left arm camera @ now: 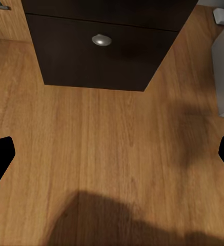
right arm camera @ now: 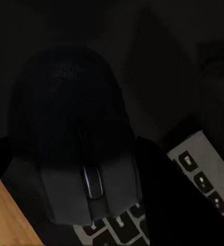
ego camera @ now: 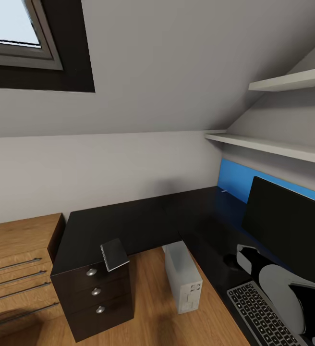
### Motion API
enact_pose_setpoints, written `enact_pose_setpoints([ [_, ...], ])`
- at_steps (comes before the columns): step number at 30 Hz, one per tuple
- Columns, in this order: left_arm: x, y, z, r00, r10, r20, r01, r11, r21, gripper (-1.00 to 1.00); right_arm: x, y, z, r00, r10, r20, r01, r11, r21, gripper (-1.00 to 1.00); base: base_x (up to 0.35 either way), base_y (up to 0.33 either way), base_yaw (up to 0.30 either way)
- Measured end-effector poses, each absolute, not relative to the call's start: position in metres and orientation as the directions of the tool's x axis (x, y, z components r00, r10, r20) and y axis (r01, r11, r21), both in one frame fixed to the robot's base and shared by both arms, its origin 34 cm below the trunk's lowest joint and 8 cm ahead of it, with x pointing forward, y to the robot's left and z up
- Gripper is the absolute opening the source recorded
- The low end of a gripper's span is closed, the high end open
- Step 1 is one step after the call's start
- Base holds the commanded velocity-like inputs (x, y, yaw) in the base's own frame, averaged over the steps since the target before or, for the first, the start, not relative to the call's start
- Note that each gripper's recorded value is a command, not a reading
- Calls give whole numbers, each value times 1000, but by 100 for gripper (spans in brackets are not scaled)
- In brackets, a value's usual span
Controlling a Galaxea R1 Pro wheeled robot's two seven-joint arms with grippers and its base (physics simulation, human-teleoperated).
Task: In the bedroom, organize the workspace by keeping the computer under the desk, ensuring the monitor is on the desk, placing the keyboard on the desk next to the monitor, placing the mouse on the desk next to the keyboard, moving the folder from the swivel chair onto the desk next to the mouse, stacking the notebook on top of the folder with the pen on top of the notebook, and positioning the swivel chair next to the desk.
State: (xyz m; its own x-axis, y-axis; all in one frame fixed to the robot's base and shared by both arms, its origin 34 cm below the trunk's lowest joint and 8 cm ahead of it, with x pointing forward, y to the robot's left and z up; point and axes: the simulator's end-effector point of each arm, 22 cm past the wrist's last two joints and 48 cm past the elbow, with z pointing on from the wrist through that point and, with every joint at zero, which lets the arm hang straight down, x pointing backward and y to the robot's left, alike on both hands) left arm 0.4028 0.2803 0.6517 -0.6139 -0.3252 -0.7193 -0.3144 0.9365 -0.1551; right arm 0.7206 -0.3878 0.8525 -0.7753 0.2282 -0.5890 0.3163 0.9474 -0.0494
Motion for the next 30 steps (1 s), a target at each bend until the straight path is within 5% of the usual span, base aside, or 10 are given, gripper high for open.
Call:
enact_pose_setpoints([
  [30, 409, 280, 615, -613, -327, -720, -316, 936, -155, 100, 727, -390, 817, -780, 189, -597, 299, 950, -90, -100, 0, 0, 0],
])
